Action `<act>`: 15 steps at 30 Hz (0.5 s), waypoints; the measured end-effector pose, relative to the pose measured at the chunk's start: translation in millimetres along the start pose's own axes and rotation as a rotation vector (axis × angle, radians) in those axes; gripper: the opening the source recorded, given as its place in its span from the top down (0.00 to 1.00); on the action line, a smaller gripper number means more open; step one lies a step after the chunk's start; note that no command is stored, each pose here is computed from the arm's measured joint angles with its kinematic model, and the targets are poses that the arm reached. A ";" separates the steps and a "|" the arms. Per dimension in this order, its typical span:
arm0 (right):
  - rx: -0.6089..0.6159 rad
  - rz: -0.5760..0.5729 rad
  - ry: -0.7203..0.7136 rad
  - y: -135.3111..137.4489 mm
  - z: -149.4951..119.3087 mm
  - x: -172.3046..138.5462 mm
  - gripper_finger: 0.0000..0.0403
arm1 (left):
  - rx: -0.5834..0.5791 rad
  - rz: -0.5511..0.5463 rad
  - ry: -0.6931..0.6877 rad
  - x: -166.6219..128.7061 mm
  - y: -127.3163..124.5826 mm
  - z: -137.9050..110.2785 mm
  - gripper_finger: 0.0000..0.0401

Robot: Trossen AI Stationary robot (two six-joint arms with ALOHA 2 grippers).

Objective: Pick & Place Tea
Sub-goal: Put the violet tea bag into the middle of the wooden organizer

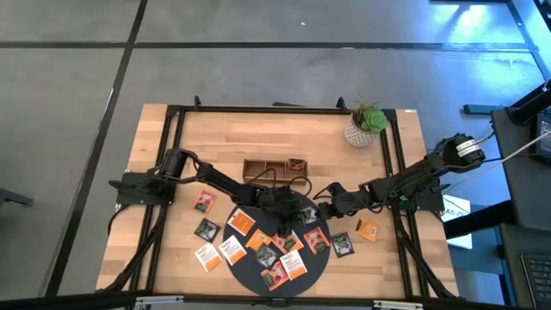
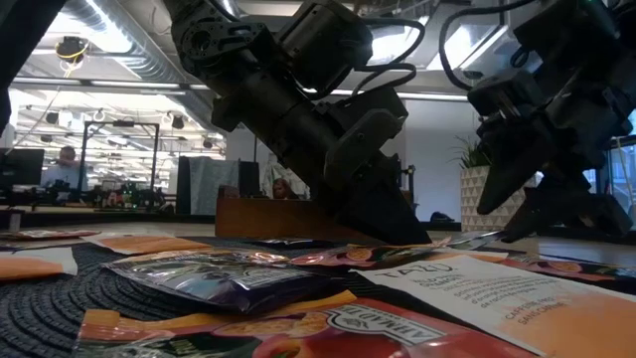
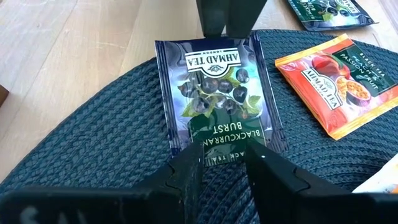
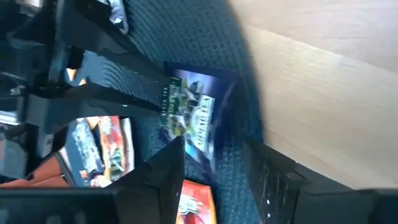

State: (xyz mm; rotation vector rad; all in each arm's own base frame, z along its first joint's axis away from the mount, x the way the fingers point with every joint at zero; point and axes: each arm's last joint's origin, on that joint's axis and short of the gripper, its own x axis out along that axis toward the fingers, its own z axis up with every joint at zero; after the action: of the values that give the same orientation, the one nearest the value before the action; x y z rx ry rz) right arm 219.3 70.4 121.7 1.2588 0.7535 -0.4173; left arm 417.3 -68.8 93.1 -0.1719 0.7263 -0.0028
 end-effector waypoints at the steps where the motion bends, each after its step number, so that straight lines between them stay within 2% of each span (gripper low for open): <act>1: 0.001 0.005 0.001 0.5 0.0 0.0 0.59 | 0.000 0.001 -0.001 0.0 0.0 0.1 0.71; 15: -0.001 0.014 0.000 1.4 0.1 0.0 0.59 | 0.014 0.005 -0.026 0.3 -0.2 2.0 0.71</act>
State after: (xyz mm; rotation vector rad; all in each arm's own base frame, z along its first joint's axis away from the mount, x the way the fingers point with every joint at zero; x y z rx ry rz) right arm 220.2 70.7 122.6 1.2623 0.7443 -0.4053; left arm 418.9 -68.7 94.5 -0.1561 0.7009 -0.0009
